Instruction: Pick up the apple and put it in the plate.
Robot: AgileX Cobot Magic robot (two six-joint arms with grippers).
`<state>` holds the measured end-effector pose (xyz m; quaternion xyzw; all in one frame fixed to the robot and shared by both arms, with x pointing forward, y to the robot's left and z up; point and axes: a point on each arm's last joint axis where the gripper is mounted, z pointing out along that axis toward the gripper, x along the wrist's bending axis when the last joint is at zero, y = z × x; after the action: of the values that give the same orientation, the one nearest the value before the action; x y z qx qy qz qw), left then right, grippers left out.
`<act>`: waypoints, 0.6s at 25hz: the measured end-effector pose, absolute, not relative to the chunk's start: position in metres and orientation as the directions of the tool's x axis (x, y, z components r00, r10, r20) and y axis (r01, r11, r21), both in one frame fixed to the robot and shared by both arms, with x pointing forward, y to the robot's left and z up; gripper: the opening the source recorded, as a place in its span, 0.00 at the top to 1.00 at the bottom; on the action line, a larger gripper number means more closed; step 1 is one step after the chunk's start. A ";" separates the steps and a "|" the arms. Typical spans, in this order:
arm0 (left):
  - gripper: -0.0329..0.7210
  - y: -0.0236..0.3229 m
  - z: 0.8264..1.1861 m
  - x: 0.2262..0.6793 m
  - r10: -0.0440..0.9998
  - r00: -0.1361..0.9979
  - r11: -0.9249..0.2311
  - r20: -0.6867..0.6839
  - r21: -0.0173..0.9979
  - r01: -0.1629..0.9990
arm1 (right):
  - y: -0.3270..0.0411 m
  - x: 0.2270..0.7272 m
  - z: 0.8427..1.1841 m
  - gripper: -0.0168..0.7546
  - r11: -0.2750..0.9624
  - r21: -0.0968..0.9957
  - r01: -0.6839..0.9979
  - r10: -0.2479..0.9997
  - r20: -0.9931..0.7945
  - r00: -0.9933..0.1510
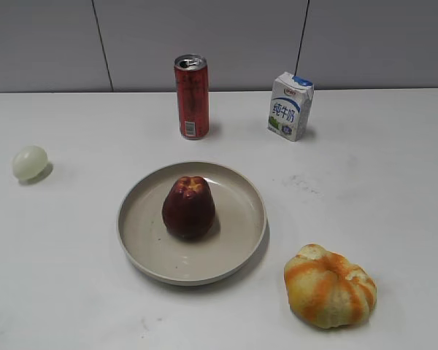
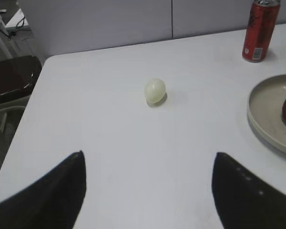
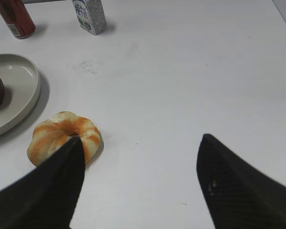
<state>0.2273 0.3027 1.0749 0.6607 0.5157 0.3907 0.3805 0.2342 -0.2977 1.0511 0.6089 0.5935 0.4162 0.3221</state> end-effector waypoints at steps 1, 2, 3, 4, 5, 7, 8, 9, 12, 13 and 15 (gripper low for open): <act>0.13 0.302 1.071 0.229 0.979 0.165 -0.180 0.123 0.900 0.398 | -0.298 0.234 1.051 0.22 -0.088 0.886 0.455 0.991 0.125 -0.051; 0.14 0.302 1.065 0.232 0.978 0.167 -0.182 0.122 0.891 0.417 | -0.298 0.234 1.051 0.22 -0.088 0.886 0.455 0.991 0.125 -0.051; 0.14 0.301 1.059 0.235 0.978 0.173 -0.180 0.116 0.884 0.431 | -0.298 0.234 1.051 0.22 -0.088 0.886 0.455 0.991 0.125 -0.051; 0.15 0.301 1.056 0.236 0.978 0.176 -0.179 0.111 0.880 0.440 | -0.298 0.234 1.051 0.22 -0.088 0.886 0.455 0.991 0.125 -0.051; 0.16 0.301 1.055 0.237 0.978 0.178 -0.179 0.109 0.878 0.444 | -0.298 0.234 1.051 0.22 -0.088 0.886 0.455 0.991 0.125 -0.051; 0.17 0.300 1.054 0.238 0.978 0.179 -0.177 0.107 0.879 0.444 | -0.298 0.234 1.051 0.22 -0.088 0.886 0.455 0.991 0.125 -0.051; 0.18 0.300 1.054 0.238 0.978 0.180 -0.178 0.107 0.877 0.447 | -0.298 0.234 1.051 0.22 -0.088 0.886 0.455 0.991 0.125 -0.051; 0.18 0.300 1.054 0.239 0.978 0.180 -0.177 0.105 0.877 0.448 | -0.298 0.234 1.051 0.22 -0.088 0.886 0.455 0.991 0.125 -0.051; 0.18 0.300 1.055 0.239 0.978 0.182 -0.175 0.102 0.876 0.449 | -0.298 0.234 1.051 0.22 -0.088 0.886 0.455 0.991 0.125 -0.051; 0.18 0.300 1.055 0.239 0.978 0.183 -0.175 0.102 0.876 0.449 | -0.298 0.234 1.051 0.22 -0.088 0.886 0.455 0.991 0.125 -0.051; 0.18 0.300 1.055 0.239 0.978 0.184 -0.174 0.100 0.877 0.449 | -0.298 0.234 1.051 0.22 -0.088 0.886 0.455 0.991 0.125 -0.051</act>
<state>0.2394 0.2995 1.0545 0.6761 0.5275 0.3603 0.3672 0.2342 -0.2977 1.0511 0.6089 0.5935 0.4162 0.3221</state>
